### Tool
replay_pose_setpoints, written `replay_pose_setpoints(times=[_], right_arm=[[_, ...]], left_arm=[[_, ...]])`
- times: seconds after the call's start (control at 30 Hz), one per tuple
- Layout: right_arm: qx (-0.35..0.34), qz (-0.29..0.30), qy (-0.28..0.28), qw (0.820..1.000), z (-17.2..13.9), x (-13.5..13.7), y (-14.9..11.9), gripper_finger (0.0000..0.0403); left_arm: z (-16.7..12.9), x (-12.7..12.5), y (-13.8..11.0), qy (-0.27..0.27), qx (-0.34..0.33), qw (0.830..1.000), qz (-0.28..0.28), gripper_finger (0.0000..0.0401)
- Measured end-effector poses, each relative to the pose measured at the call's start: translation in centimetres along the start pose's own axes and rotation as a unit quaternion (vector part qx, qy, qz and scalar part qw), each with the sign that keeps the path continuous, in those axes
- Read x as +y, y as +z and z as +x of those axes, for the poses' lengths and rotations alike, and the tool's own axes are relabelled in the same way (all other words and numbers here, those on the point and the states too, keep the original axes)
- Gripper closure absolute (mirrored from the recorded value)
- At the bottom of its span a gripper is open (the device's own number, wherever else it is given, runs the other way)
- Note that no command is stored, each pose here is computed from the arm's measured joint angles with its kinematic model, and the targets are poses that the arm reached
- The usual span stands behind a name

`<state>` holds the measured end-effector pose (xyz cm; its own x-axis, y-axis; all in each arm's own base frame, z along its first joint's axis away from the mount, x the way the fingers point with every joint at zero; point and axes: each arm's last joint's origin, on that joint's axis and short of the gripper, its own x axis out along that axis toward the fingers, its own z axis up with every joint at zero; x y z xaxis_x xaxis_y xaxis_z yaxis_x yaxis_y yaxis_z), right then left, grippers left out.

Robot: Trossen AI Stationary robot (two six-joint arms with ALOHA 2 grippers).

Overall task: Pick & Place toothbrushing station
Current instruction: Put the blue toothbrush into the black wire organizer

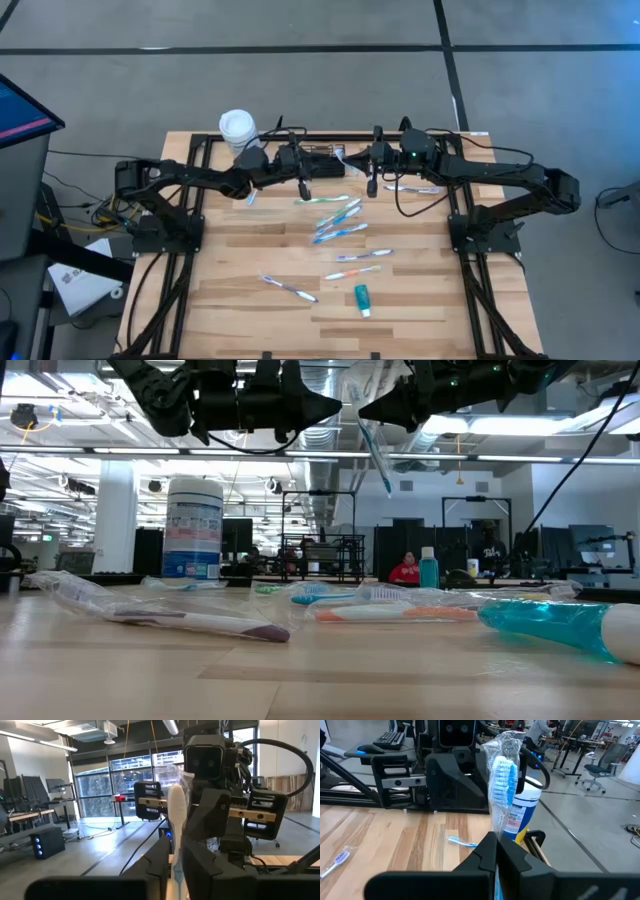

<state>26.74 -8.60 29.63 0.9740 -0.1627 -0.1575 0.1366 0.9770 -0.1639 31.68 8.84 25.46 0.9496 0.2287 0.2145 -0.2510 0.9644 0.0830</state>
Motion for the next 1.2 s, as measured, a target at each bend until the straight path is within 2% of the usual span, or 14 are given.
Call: replay_pose_setpoints(times=[0.13,0.3,1.2], right_arm=[[0.0,0.0,0.0,1.0,0.0,0.0,0.01,0.0403],[0.0,0.001,0.0,1.0,0.0,0.0,0.01,0.0403],[-0.019,-0.003,-0.001,1.0,0.57,0.09,0.05,0.0403]], left_arm=[[0.0,0.01,0.11,0.0,-0.005,1.0,-0.007,0.0323],[0.0,0.01,0.15,0.0,-0.007,1.0,-0.007,0.031],[-0.01,-0.41,0.46,0.0,-0.022,1.0,-0.017,0.0309]])
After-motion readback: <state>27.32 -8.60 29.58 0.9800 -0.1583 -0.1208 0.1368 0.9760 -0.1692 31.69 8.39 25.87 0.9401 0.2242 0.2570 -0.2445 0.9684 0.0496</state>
